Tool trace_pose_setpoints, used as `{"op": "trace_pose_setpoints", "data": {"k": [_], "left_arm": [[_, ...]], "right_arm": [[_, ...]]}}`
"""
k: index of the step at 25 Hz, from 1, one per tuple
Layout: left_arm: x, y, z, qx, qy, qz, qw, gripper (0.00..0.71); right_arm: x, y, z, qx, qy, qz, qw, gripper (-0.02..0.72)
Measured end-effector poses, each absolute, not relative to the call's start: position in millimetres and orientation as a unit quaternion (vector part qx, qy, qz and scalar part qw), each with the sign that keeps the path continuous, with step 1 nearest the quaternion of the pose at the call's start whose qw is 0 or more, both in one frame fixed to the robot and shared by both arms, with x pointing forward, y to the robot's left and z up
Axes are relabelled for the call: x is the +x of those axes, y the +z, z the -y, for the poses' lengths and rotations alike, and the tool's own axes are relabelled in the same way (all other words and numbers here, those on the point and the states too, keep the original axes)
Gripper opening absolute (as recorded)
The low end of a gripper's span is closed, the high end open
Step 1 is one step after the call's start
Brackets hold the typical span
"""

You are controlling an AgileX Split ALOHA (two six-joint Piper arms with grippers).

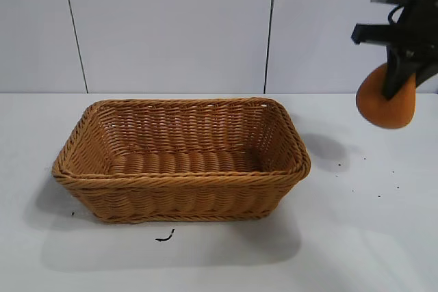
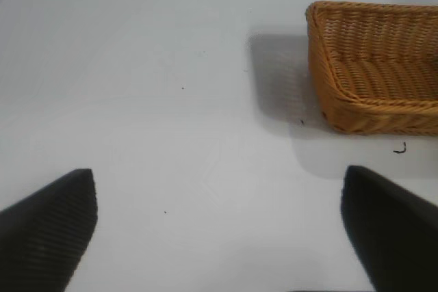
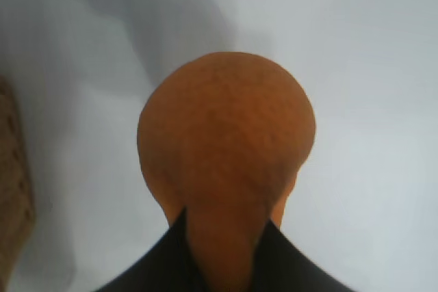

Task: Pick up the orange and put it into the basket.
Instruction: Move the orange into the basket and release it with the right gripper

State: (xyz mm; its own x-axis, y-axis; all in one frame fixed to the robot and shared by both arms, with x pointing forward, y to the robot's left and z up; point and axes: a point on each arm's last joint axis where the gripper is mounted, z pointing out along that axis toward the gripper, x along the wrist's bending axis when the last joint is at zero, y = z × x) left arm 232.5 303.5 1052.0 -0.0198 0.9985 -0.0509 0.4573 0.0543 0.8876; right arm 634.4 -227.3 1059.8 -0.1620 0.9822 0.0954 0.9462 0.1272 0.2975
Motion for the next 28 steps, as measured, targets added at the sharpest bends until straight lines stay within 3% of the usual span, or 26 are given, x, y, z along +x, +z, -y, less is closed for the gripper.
{"op": "trace_pose_setpoints", "data": {"k": [8, 14, 16, 22, 28], "left_arm": [[233, 1052, -304, 0.588, 0.356, -0.619, 0.38, 0.695], [233, 1052, -304, 0.588, 0.356, -0.619, 0.38, 0.697], [233, 1052, -304, 0.588, 0.356, -0.619, 0.38, 0.696], [233, 1052, -304, 0.588, 0.356, -0.619, 0.38, 0.696], [233, 1052, -304, 0.588, 0.356, -0.619, 0.38, 0.696]], "right_arm": [[606, 1062, 124, 0.557, 0.165, -0.813, 0.043, 0.038], [595, 1030, 63, 0.521, 0.175, -0.835, 0.03, 0.038], [597, 1020, 56, 0.519, 0.174, -0.837, 0.028, 0.038], [615, 951, 37, 0.537, 0.162, -0.828, 0.023, 0.038], [616, 931, 35, 0.545, 0.143, -0.826, 0.01, 0.057]]}}
